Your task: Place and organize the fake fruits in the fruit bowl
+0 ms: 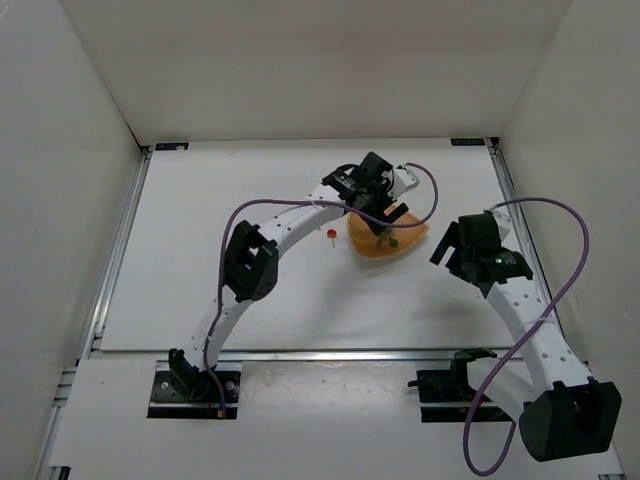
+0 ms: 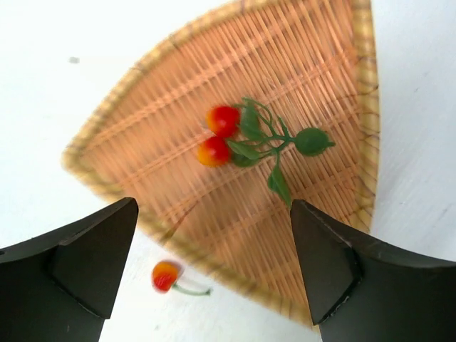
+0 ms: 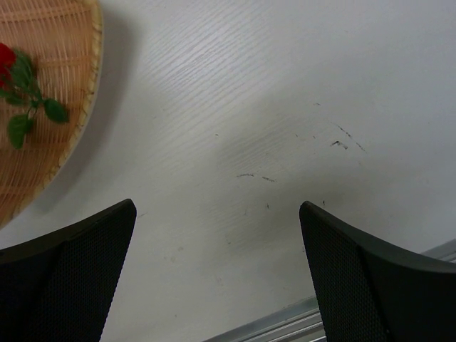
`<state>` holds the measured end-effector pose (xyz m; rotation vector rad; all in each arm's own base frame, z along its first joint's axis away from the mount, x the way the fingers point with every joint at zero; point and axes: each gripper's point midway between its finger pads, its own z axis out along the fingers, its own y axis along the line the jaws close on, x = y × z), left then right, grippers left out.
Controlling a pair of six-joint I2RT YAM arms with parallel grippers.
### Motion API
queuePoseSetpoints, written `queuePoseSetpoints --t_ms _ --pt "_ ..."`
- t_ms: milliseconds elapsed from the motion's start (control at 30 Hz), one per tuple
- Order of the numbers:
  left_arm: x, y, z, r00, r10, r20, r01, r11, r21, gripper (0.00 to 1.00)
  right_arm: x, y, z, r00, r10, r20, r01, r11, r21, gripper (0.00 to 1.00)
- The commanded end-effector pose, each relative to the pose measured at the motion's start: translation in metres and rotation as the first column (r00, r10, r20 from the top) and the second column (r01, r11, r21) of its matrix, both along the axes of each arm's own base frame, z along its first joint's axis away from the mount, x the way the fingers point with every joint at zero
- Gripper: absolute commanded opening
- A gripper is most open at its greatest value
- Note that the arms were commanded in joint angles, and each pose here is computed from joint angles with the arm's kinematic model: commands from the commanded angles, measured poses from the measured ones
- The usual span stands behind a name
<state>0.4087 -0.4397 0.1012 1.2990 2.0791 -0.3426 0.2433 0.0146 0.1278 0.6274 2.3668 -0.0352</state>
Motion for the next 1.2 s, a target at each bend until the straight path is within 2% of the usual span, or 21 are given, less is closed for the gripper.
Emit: queuePoseSetpoints --t_ms 0,33,100,133,167,233,267,300,333,367,400,433,467,500,533,600,700,733,933,1067,1167 --pt "-0.001 0.010 0.108 0.987 0.070 0.142 -0.052 0.990 -0.132 1.00 0.017 0.009 0.032 0.989 0.115 0.093 -0.109 0.992 -0.064 1.00" --pt "0.002 0.028 0.133 0.975 0.134 0.178 -0.108 0.983 -0.149 1.00 0.020 0.018 0.036 0.982 0.160 0.100 -0.153 0.985 -0.075 1.00" --pt "0.007 0.057 0.153 0.955 0.220 0.196 -0.191 0.969 -0.159 1.00 0.032 0.032 0.046 0.965 0.240 0.108 -0.228 0.968 -0.109 1.00" --pt "0.018 0.092 0.183 0.919 0.312 0.240 -0.272 0.944 -0.188 1.00 0.038 0.048 0.051 0.947 0.296 0.125 -0.282 0.952 -0.116 1.00" --pt "0.020 0.117 0.173 0.904 0.359 0.233 -0.330 0.931 -0.155 1.00 0.047 0.058 0.046 0.941 0.325 0.097 -0.311 0.941 -0.131 1.00" --pt "0.023 0.165 0.187 0.860 0.441 0.256 -0.414 0.897 -0.152 1.00 0.071 0.090 0.069 0.904 0.401 0.148 -0.380 0.913 -0.147 1.00" --pt "0.032 0.207 0.162 0.829 0.510 0.229 -0.501 0.860 -0.099 1.00 0.080 0.121 0.055 0.875 0.475 0.093 -0.458 0.875 -0.159 1.00" --pt "0.034 0.229 0.156 0.812 0.541 0.221 -0.537 0.840 -0.083 1.00 0.087 0.139 0.056 0.847 0.526 0.077 -0.507 0.843 -0.178 1.00" --pt "0.035 0.250 0.149 0.788 0.582 0.203 -0.580 0.811 -0.074 1.00 0.093 0.173 0.033 0.802 0.598 -0.002 -0.588 0.788 -0.183 1.00" --pt "0.033 0.292 0.138 0.735 0.653 0.185 -0.656 0.753 -0.052 1.00 0.112 0.201 0.057 0.776 0.629 0.054 -0.609 0.769 -0.195 1.00" --pt "0.031 0.311 0.135 0.712 0.679 0.180 -0.684 0.728 -0.042 1.00 0.113 0.226 0.056 0.742 0.669 0.042 -0.649 0.733 -0.201 0.95" --pt "0.028 0.328 0.132 0.689 0.706 0.163 -0.710 0.703 -0.045 1.00 0.122 0.243 0.030 0.725 0.688 -0.026 -0.678 0.706 -0.205 0.92" --pt "0.020 0.359 0.129 0.642 0.752 0.149 -0.756 0.654 -0.044 1.00 0.134 0.264 0.045 0.711 0.703 0.023 -0.686 0.700 -0.200 0.90" --pt "0.016 0.372 0.127 0.628 0.766 0.138 -0.769 0.638 -0.044 1.00 0.138 0.277 0.041 0.694 0.720 0.016 -0.703 0.683 -0.199 0.88" --pt "0.012 0.384 0.125 0.612 0.781 0.127 -0.783 0.620 -0.044 1.00 0.143 0.290 0.014 0.684 0.729 -0.034 -0.720 0.666 -0.195 0.88" --pt "-0.001 0.410 0.116 0.580 0.809 0.094 -0.810 0.585 -0.039 1.00 0.153 0.300 0.001 0.692 0.719 -0.065 -0.717 0.673 -0.183 0.88" --pt "-0.015 0.430 0.098 0.553 0.832 0.052 -0.832 0.554 -0.012 1.00 0.171 0.318 -0.030 0.701 0.703 -0.120 -0.712 0.682 -0.166 0.88" --pt "-0.018 0.434 0.092 0.546 0.837 0.044 -0.837 0.547 0.001 1.00 0.180 0.327 -0.022 0.709 0.700 -0.085 -0.703 0.692 -0.162 0.87" --pt "-0.025 0.441 0.076 0.540 0.842 0.000 -0.841 0.540 0.024 1.00 0.193 0.313 -0.044 0.763 0.637 -0.109 -0.647 0.753 -0.123 0.81" --pt "-0.026 0.441 0.064 0.526 0.850 -0.033 -0.849 0.527 0.038 1.00 0.191 0.303 -0.063 0.757 0.634 -0.158 -0.650 0.754 -0.092 0.77" --pt "-0.025 0.441 0.060 0.520 0.853 -0.043 -0.852 0.521 0.044 1.00 0.178 0.305 -0.077 0.730 0.655 -0.196 -0.674 0.738 -0.044 0.75"
